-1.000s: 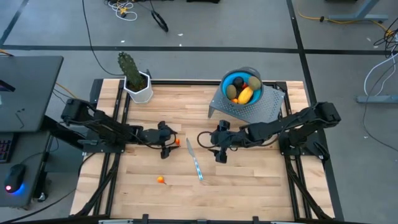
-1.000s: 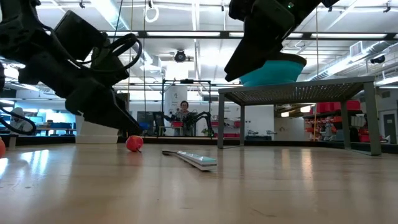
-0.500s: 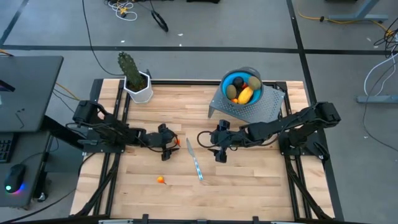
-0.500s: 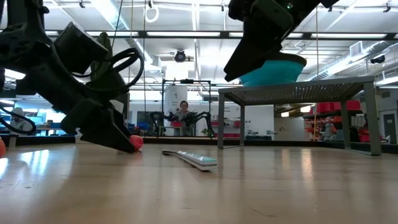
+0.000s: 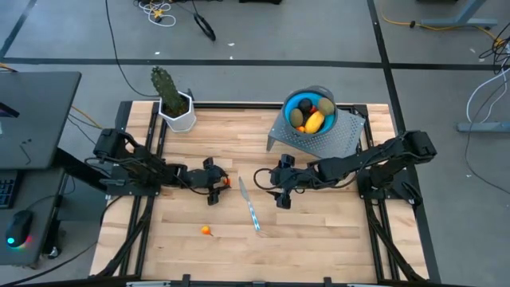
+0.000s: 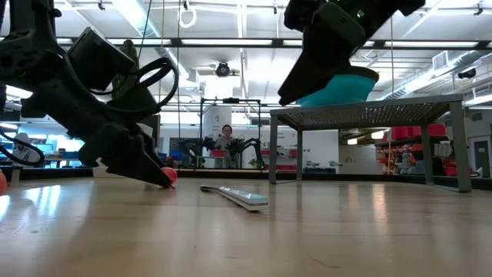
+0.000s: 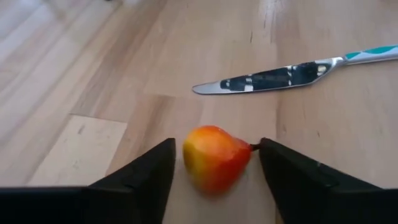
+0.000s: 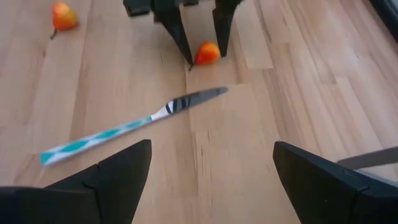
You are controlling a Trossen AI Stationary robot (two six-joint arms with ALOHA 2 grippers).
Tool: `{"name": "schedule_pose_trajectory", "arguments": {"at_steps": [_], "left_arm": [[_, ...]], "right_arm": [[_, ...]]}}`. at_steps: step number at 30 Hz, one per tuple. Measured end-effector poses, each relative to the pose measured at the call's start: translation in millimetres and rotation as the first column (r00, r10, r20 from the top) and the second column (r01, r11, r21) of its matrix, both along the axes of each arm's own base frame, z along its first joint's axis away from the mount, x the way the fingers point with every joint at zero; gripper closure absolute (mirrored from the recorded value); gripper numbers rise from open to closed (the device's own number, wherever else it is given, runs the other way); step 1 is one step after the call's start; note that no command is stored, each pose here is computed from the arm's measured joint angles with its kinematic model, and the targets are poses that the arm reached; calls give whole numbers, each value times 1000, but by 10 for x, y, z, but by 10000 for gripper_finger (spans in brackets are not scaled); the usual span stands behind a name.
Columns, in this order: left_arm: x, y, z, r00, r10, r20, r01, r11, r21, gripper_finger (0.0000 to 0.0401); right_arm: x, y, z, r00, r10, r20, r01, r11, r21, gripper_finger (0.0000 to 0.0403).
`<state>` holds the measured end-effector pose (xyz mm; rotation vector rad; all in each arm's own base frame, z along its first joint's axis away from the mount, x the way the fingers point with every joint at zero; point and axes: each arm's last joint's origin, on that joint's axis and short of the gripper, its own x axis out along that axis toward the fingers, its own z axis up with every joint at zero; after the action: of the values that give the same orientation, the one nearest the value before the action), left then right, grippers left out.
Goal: Pick & Place Fruit
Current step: Put the orange peach in the blue strainer bowl on the shelf
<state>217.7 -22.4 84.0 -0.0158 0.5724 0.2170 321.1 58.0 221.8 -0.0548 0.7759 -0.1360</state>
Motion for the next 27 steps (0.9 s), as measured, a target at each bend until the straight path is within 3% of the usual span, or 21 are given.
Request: {"name": "schedule_pose_trajectory", "arguments": {"at_steps": [11, 17, 23, 27], "left_arm": [[1, -3, 1, 1000, -18, -3, 18, 1000, 10, 266], [17, -7, 24, 999, -8, 33, 9, 1000, -24, 262], [98, -43, 174, 976, -42, 214, 71, 989, -131, 260], [136, -69, 274, 944, -73, 321, 142, 970, -197, 265]], "right_arm": [[-26, -9, -115, 1000, 7, 27, -7, 1000, -3, 55], [29, 13, -54, 993, 46, 106, -47, 999, 9, 55], [45, 50, -85, 965, 155, 210, -167, 985, 41, 55], [17, 55, -158, 934, 219, 284, -228, 974, 2, 55]]}}
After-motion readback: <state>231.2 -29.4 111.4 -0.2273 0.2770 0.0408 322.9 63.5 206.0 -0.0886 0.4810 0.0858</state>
